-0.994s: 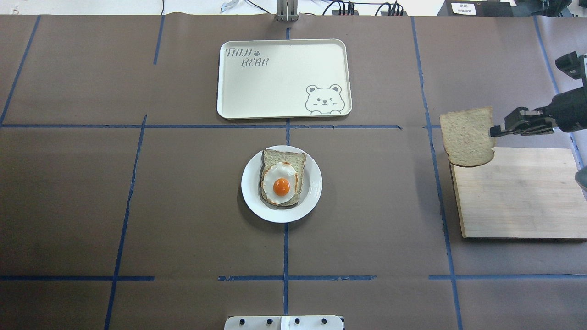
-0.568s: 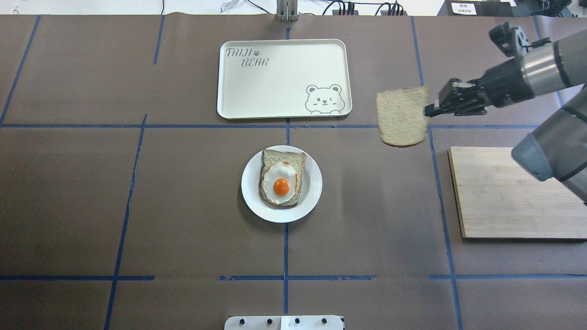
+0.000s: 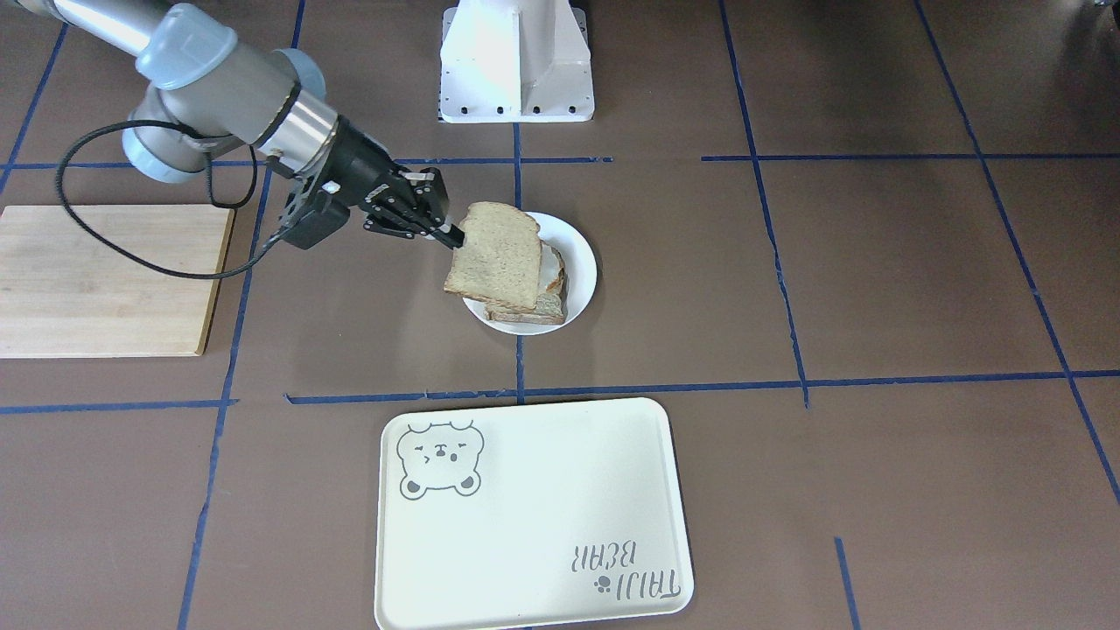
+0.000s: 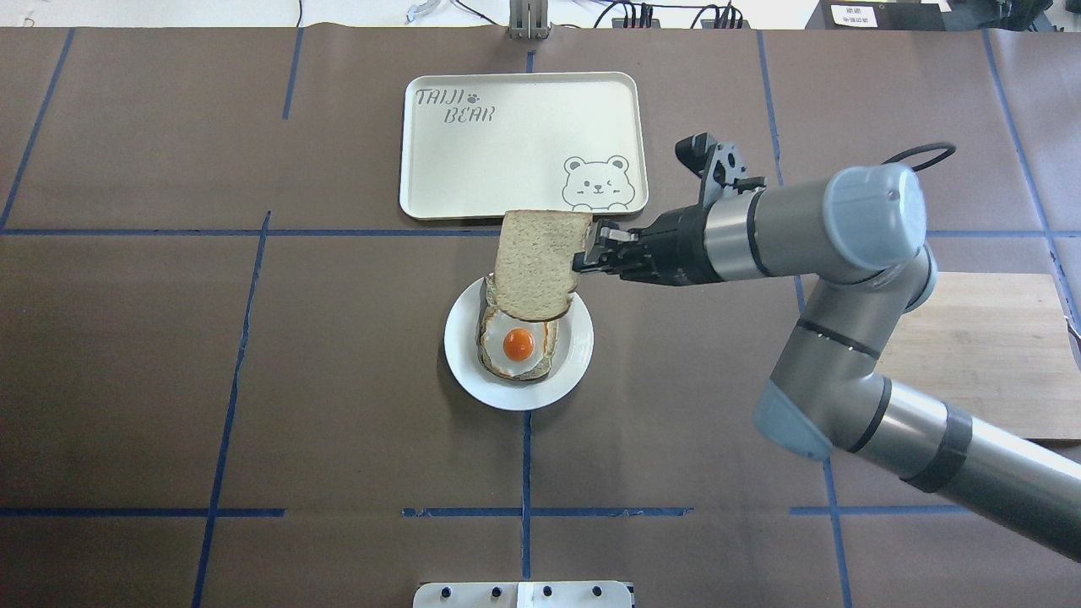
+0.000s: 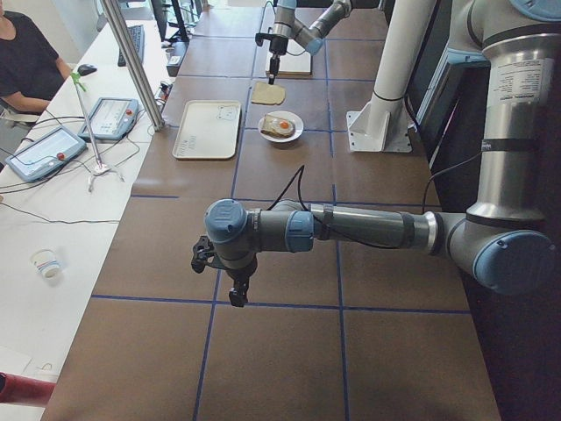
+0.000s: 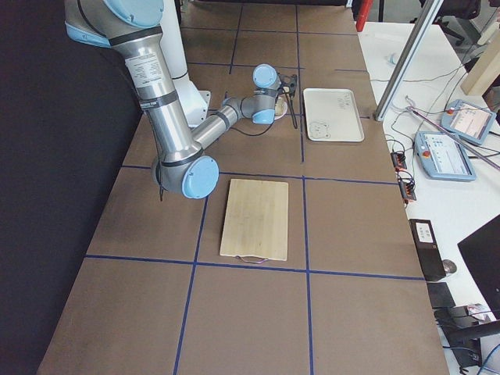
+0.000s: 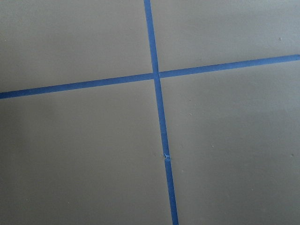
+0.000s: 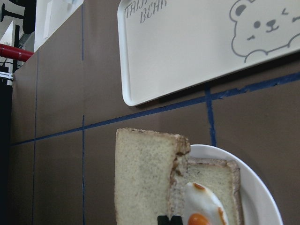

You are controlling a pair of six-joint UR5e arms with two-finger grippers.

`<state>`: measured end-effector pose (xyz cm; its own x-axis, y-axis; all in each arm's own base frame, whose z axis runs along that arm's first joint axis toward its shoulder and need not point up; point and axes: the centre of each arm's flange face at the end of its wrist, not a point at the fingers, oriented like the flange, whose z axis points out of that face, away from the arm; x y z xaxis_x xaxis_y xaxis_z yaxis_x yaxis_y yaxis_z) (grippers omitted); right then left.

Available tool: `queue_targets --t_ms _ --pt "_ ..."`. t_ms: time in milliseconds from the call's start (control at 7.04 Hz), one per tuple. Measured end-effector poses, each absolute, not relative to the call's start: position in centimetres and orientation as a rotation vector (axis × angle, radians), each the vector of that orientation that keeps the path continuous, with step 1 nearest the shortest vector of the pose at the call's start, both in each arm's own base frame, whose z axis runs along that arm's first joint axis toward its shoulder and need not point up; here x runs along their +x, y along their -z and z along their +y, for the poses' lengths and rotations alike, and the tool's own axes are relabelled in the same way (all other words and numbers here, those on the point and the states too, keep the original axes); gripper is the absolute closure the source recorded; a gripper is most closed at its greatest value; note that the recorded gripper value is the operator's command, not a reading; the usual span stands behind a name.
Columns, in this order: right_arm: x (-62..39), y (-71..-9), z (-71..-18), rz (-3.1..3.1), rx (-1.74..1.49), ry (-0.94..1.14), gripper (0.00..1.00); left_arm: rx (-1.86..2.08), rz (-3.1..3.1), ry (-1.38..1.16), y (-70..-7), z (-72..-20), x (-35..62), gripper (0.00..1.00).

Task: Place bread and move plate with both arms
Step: 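Lower the bread onto the egg toast on the plate and open the right gripper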

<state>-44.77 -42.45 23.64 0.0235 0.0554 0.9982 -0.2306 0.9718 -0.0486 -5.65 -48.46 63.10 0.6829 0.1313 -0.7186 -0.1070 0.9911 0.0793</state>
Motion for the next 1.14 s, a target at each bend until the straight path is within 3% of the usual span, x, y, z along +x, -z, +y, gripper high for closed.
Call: queue_targets --t_ms 852,994,1136 --pt "-52.9 -27.5 -39.0 -1.438 0.126 -0.247 0.97 0.029 0.808 -0.132 -63.3 -48.5 -5.6 0.0" --pt "-53.2 -28.0 -39.0 -1.428 0.125 -0.25 0.84 0.031 0.808 -0.133 -63.2 -48.5 -5.6 0.0" --pt "-53.4 -28.2 -39.0 -1.424 0.124 -0.252 0.39 0.033 0.808 -0.134 -63.0 -48.5 -5.6 0.0"
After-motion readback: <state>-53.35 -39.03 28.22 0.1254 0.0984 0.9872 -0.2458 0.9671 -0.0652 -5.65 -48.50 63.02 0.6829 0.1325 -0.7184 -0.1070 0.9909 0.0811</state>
